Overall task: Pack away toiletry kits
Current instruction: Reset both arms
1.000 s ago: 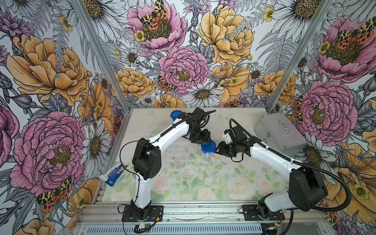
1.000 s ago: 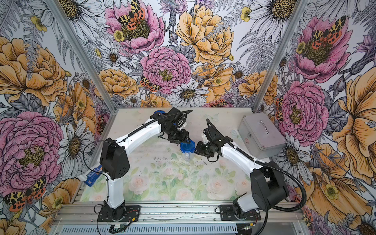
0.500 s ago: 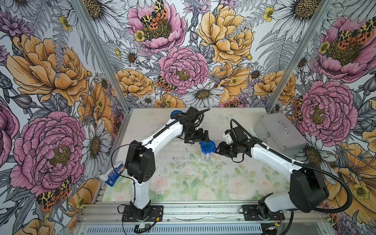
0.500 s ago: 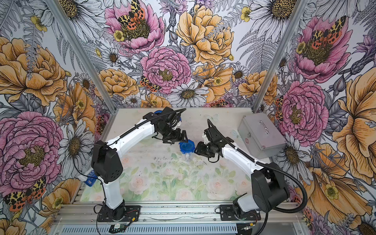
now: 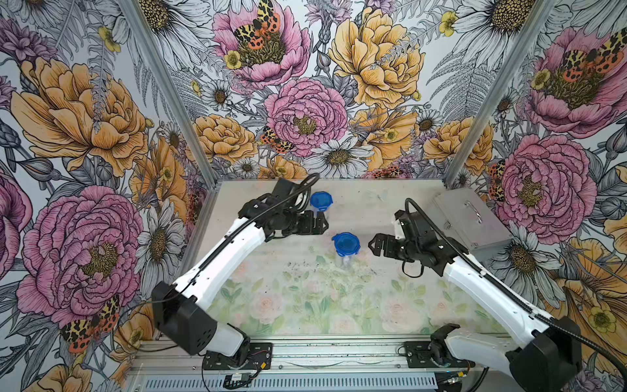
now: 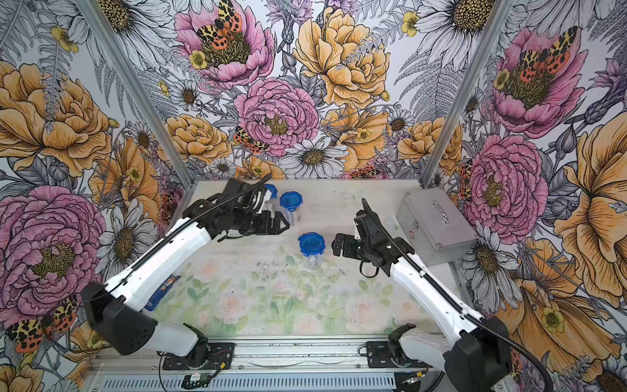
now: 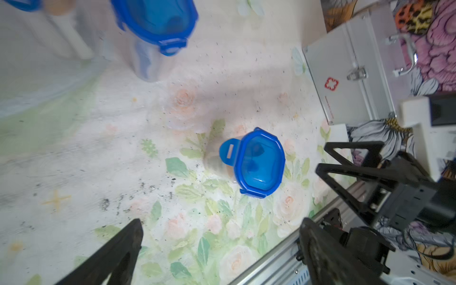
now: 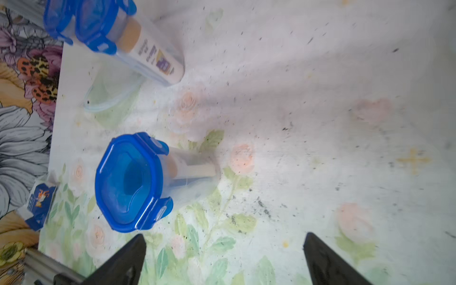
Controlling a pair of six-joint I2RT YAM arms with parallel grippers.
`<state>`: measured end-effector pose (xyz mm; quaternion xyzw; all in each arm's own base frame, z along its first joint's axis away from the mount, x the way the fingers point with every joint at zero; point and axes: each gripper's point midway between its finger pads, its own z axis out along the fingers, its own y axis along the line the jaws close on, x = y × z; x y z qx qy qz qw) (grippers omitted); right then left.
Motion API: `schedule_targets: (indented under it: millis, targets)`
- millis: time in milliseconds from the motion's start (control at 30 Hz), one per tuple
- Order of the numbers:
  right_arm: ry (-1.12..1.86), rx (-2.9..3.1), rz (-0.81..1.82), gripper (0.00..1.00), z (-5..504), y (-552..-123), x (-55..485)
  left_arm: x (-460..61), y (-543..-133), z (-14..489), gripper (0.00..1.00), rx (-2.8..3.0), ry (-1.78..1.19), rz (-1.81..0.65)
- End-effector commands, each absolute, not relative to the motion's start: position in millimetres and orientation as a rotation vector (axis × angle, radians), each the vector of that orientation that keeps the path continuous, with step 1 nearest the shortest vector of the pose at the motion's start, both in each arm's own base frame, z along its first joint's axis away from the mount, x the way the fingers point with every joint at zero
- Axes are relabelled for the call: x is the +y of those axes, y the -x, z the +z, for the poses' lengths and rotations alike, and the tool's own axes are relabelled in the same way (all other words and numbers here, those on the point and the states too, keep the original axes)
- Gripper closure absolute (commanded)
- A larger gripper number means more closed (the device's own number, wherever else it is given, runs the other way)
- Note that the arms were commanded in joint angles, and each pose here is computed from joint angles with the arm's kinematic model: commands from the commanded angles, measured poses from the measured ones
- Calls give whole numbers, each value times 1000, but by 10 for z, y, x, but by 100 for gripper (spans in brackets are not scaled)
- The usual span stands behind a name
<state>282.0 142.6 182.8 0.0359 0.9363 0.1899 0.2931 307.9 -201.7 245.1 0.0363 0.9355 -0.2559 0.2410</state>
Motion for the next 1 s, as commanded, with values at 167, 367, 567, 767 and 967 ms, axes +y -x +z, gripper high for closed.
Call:
schedule_targets:
  millis: [167,367,567,767,967]
  targets:
    - [-214,2121,-90,1,2271,-3012,438,-734,-3453,1887,1,2296,525,-625]
    - [-225,1975,-109,1,1826,-3178,180,41,-3416,1569,1,2168,705,-290]
    - [-85,1908,-86,0,1634,-3547,71,244,-3450,1628,1,2060,530,-79]
    - [-107,1901,-91,1,1355,-3873,-65,376,-3549,1510,1,2009,436,67]
    - [-79,1892,-120,1,1265,-4058,-201,376,-3666,1430,1,1909,316,120]
